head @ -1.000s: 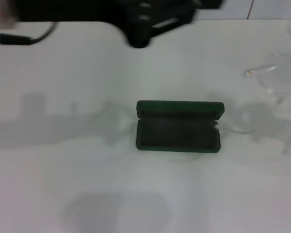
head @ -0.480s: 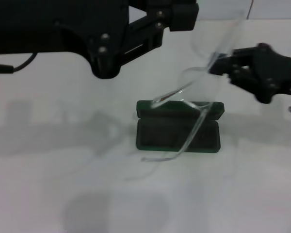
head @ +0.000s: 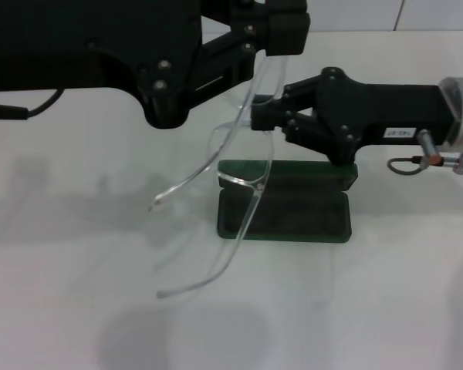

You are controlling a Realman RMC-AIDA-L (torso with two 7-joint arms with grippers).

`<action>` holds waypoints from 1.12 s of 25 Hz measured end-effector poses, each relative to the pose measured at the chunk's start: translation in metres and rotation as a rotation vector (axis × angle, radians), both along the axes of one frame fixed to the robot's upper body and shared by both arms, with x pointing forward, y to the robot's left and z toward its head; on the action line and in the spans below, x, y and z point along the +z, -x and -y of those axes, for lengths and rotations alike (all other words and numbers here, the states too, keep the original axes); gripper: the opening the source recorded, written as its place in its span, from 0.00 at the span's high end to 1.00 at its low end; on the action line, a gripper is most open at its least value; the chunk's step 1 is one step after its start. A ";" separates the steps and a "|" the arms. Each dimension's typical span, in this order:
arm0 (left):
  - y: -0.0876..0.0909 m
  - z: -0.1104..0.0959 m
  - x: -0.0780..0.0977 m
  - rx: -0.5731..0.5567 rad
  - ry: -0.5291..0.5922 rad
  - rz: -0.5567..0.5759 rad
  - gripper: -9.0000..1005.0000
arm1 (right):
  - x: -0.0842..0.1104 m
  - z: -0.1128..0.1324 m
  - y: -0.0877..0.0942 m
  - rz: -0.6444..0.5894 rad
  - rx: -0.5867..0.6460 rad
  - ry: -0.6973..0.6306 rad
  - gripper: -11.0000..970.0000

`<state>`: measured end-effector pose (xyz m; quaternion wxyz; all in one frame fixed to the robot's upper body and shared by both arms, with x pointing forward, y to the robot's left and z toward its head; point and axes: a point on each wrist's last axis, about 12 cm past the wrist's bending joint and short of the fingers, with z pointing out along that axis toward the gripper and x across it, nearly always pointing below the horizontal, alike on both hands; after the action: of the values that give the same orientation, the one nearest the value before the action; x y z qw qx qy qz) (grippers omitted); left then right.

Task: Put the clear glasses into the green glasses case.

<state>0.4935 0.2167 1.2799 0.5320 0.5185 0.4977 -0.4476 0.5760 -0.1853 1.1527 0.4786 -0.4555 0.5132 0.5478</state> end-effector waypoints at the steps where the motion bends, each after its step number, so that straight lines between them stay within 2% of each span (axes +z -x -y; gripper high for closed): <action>1: -0.001 0.000 -0.001 0.000 0.001 -0.002 0.94 | 0.001 -0.003 -0.001 0.004 0.006 0.002 0.91; 9: -0.006 0.000 -0.008 -0.008 0.005 -0.013 0.94 | 0.006 -0.015 -0.005 0.028 0.025 0.004 0.91; 28: -0.017 -0.002 -0.023 0.001 0.008 -0.051 0.94 | 0.015 -0.013 -0.006 0.064 0.019 -0.034 0.91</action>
<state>0.5107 0.2192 1.2573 0.5214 0.5047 0.5094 -0.4625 0.5824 -0.1722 1.1674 0.4971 -0.4694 0.4840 0.5462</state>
